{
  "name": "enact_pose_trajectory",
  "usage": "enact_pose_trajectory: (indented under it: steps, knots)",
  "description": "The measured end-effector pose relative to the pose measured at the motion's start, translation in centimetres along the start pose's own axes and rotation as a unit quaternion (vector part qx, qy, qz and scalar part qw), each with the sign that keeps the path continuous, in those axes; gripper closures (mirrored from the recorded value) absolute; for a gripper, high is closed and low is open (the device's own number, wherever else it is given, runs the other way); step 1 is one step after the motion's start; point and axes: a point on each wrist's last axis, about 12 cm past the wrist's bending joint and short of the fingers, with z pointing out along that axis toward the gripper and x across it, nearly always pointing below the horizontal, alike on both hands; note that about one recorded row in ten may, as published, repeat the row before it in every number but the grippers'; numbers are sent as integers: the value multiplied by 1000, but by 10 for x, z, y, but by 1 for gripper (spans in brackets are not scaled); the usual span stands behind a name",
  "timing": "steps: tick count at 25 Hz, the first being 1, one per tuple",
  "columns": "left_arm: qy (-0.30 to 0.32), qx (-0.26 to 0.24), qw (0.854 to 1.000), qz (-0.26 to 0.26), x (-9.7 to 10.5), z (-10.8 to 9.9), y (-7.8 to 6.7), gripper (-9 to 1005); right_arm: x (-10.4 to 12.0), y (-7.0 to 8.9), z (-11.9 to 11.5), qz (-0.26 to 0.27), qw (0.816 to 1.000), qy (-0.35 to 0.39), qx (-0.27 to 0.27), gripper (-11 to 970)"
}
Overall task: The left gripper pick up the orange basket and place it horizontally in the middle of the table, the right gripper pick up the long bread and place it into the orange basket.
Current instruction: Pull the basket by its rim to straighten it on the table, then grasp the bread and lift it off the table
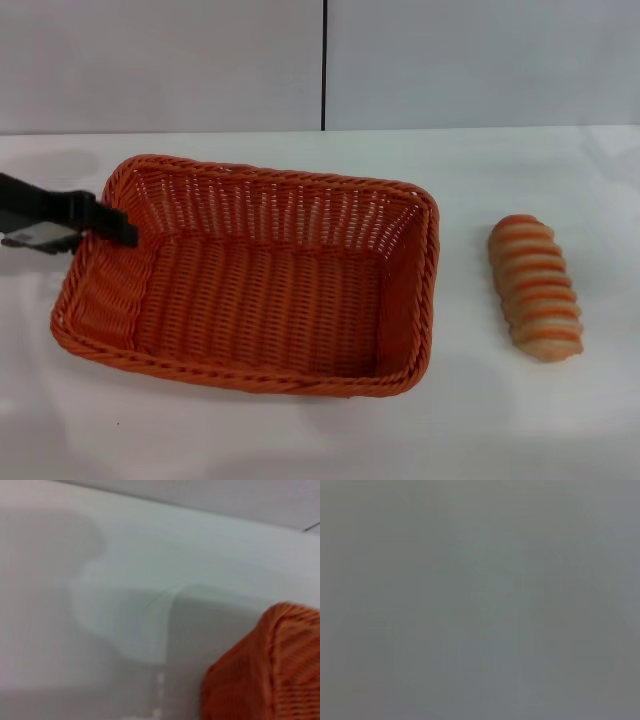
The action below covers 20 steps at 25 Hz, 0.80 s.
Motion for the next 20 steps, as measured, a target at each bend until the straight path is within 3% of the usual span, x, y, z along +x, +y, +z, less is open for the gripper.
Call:
enact_pose_trajectory:
  steps: [3, 5, 7, 9, 12, 14, 16, 17, 19, 20]
  knots:
    - [-2, 4, 1000, -1, 0, -1, 0, 387, 1, 0, -3, 1, 1000, 0, 3, 256]
    - [-43, 54, 998, -6, -3, -17, 7, 380, 1, 0, -4, 1, 1000, -1, 4, 256]
    - [-43, 54, 998, -6, -3, -17, 7, 367, 1, 1, -8, 1, 1000, -4, 4, 256]
    - [-117, 123, 985, 3, -2, -39, 20, 355, -1, -3, -14, 17, 1000, -8, 5, 256]
    - [-143, 139, 980, 8, 0, -44, 25, 316, -5, -11, -18, 45, 999, -2, 7, 256]
    - [-197, 166, 966, 24, 5, -50, 36, 291, -14, -23, -21, 74, 997, 12, 4, 256]
    - [-271, 202, 940, 51, 16, -49, 49, 292, -33, -41, -23, 116, 991, 64, -16, 256]
    - [-271, 202, 940, 51, 16, -49, 49, 292, -33, -41, -23, 116, 991, 64, -16, 256]
    - [-365, 214, 900, 106, 35, -44, 65, 292, -56, -56, -21, 139, 977, 155, -38, 256]
    - [-365, 214, 900, 106, 35, -44, 65, 292, -56, -56, -21, 139, 977, 155, -38, 256]
